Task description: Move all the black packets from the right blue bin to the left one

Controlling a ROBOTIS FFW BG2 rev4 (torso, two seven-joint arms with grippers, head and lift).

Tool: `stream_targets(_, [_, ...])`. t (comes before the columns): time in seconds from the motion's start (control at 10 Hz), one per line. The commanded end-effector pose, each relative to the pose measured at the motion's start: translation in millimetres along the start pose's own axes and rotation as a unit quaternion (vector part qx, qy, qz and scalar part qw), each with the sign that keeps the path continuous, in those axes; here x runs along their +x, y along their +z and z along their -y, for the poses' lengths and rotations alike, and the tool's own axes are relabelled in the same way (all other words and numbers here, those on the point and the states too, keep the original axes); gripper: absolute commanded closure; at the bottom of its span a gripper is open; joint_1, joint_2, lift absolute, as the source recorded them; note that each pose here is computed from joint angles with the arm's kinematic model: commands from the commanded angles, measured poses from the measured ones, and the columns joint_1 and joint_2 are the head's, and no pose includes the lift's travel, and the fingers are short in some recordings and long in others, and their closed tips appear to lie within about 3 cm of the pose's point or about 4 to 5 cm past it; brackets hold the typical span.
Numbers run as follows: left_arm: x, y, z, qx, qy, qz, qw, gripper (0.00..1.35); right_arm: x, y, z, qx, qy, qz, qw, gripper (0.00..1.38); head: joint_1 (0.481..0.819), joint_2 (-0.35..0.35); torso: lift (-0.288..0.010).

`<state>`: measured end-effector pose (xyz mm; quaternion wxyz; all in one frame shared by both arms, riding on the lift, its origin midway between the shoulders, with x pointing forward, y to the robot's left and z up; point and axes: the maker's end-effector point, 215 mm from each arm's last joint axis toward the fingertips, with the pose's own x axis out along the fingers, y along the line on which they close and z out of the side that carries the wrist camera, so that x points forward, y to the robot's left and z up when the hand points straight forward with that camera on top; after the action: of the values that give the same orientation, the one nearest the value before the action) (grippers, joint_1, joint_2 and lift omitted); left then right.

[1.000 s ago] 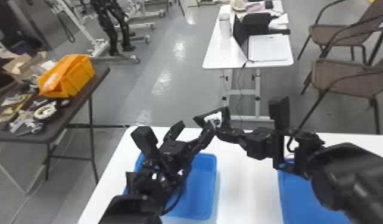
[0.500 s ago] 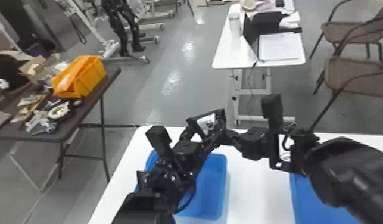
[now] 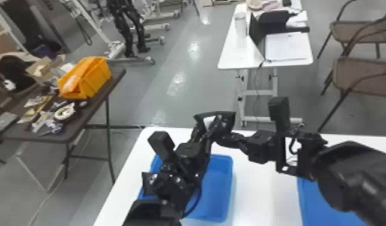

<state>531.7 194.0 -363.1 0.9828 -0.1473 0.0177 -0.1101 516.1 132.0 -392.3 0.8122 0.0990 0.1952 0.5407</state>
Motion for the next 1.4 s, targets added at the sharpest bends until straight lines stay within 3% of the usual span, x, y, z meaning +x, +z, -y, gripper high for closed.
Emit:
stream_targets(0.0, [-3.9, 4.4, -3.9, 0.004, 0.007, 0.011, 0.9999, 1.23, -1.3, -1.9, 2.7, 0.006, -0.002, 0.004, 1.0, 1.03, 0.695, 0.329, 0.0])
stream_targets(0.1, [-7.6, 9.6, -12.0, 0.019, 0.019, 0.02, 0.9994, 1.23, -6.0, -5.4, 9.6, 0.013, -0.01, 0.008, 1.0, 0.61, 0.695, 0.332, 0.0])
stream_targets(0.2, [-19.3, 14.6, -37.7, 0.064, 0.052, 0.026, 0.9962, 1.23, -21.8, -7.8, 29.1, 0.018, -0.037, 0.018, 0.999, 0.21, 0.695, 0.336, 0.0])
stream_targets(0.3, [-40.3, 10.7, -72.3, 0.12, 0.088, 0.012, 0.9888, 1.23, -48.5, -11.9, 56.4, 0.028, -0.078, 0.036, 0.996, 0.05, 0.695, 0.339, 0.0])
stream_targets(0.6, [-108.1, -41.5, -149.7, 0.191, 0.16, -0.084, 0.9647, 1.23, -141.0, -34.4, 118.2, 0.061, -0.206, 0.061, 0.975, 0.17, 0.695, 0.336, 0.0])
stream_targets(0.7, [-117.1, -59.1, -154.4, 0.187, 0.164, -0.104, 0.963, 1.19, -160.1, -45.4, 124.8, 0.075, -0.224, 0.064, 0.97, 0.17, 0.695, 0.327, 0.0])
stream_targets(0.8, [-120.8, -63.4, -153.8, 0.174, 0.163, -0.107, 0.9652, 0.74, -174.7, -49.2, 128.7, 0.074, -0.237, 0.065, 0.966, 0.17, 0.695, 0.313, 0.0])
stream_targets(0.9, [-115.4, -57.3, -145.9, 0.164, 0.156, -0.094, 0.9694, 0.26, -189.7, -52.9, 131.3, 0.072, -0.251, 0.067, 0.963, 0.17, 0.695, 0.306, 0.0])
stream_targets(1.0, [-107.8, -44.8, -134.3, 0.142, 0.148, -0.067, 0.9764, 0.06, -202.6, -55.2, 133.0, 0.067, -0.265, 0.068, 0.96, 0.17, 0.695, 0.29, 0.0])
stream_targets(1.3, [-92.6, 5.5, -69.2, 0.104, 0.103, 0.029, 0.9888, 0.14, -235.2, -63.6, 126.6, 0.037, -0.31, 0.062, 0.948, 0.17, 0.695, 0.206, 0.0])
